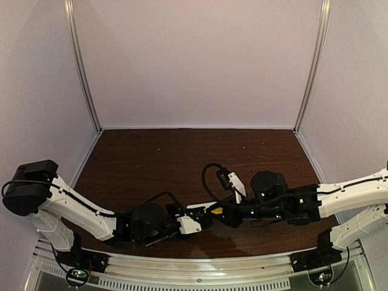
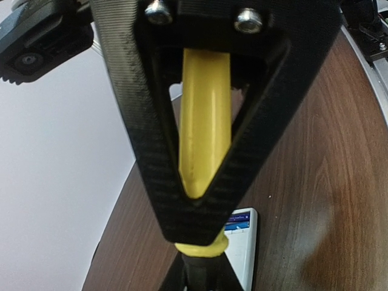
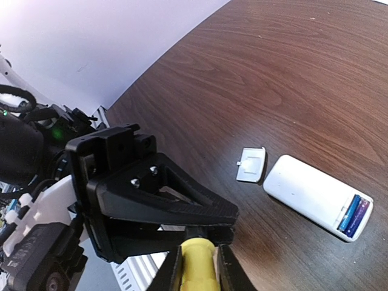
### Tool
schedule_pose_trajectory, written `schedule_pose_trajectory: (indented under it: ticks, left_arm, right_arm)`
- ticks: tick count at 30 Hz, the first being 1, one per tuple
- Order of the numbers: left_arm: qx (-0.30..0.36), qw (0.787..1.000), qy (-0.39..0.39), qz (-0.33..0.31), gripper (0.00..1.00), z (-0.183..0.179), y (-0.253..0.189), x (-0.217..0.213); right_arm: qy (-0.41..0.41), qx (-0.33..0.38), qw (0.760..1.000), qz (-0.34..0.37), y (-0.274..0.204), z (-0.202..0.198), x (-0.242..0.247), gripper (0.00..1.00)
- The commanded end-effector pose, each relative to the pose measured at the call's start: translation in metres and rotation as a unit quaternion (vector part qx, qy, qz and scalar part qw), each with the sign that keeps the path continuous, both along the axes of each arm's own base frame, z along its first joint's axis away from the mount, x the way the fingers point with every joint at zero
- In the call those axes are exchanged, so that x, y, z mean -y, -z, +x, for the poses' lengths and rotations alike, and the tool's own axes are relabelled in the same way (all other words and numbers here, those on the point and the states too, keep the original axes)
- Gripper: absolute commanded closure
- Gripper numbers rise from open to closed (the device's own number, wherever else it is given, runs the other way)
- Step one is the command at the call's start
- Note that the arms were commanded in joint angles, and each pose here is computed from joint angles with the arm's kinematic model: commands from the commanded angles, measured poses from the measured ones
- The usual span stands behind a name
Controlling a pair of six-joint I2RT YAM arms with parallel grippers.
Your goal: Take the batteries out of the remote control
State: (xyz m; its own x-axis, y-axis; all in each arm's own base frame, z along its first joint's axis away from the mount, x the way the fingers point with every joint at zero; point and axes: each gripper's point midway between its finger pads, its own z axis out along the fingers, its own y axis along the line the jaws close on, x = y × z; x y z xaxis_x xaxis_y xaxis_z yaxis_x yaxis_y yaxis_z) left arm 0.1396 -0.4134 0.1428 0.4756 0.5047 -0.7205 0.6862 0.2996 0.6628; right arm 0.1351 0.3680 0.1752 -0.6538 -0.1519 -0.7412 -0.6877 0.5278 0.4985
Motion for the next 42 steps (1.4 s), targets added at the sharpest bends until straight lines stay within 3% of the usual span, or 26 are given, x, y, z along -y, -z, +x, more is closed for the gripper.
schedule_pose_trajectory:
  ticks: [1,4,7,8,11,12,13,16,28,34,42]
  left_arm:
    - [0.002,1.000,-0.007,-0.025,1.00,0.002,-0.013,0.006]
    - [0.002,1.000,-0.008,-0.026,1.00,0.003,-0.013,0.007]
    - [0.002,1.000,-0.007,-0.026,1.00,0.002,-0.013,0.006]
    - [0.001,1.000,-0.005,-0.025,0.92,0.002,-0.013,0.006]
    - [-0.007,1.000,0.010,-0.011,0.37,-0.003,-0.007,0.007]
    - [-0.011,1.000,0.016,-0.007,0.25,-0.004,-0.006,0.007]
    - [-0.017,1.000,0.021,-0.001,0.16,-0.005,-0.004,0.007]
    - [-0.040,0.998,0.039,0.010,0.03,-0.005,0.003,0.002]
    - [-0.148,0.985,0.083,-0.011,0.03,0.013,0.027,-0.027]
    - [-0.210,0.975,0.072,0.009,0.03,0.036,0.060,-0.019]
    - [-0.256,0.962,0.094,0.010,0.03,0.056,0.070,-0.021]
  right_arm:
    - [0.019,0.010,1.000,-0.009,0.000,0.008,0.002,0.85]
    - [0.014,0.007,1.000,-0.011,0.002,0.006,0.001,1.00]
    - [0.011,0.006,1.000,-0.017,0.006,0.005,0.002,1.00]
    - [0.010,0.008,1.000,-0.021,0.007,0.005,0.003,1.00]
    - [0.011,0.026,0.999,-0.046,0.005,0.006,0.012,1.00]
    - [0.015,0.037,0.998,-0.057,0.000,0.009,0.017,1.00]
    - [0.017,0.048,0.996,-0.069,-0.003,0.011,0.023,1.00]
    - [-0.004,0.069,0.992,-0.107,-0.009,0.010,0.038,1.00]
    - [-0.033,0.100,0.978,-0.179,-0.016,0.006,0.077,1.00]
    - [-0.030,0.110,0.979,-0.171,-0.023,0.006,0.080,1.00]
    - [-0.031,0.113,0.977,-0.176,-0.023,0.006,0.082,1.00]
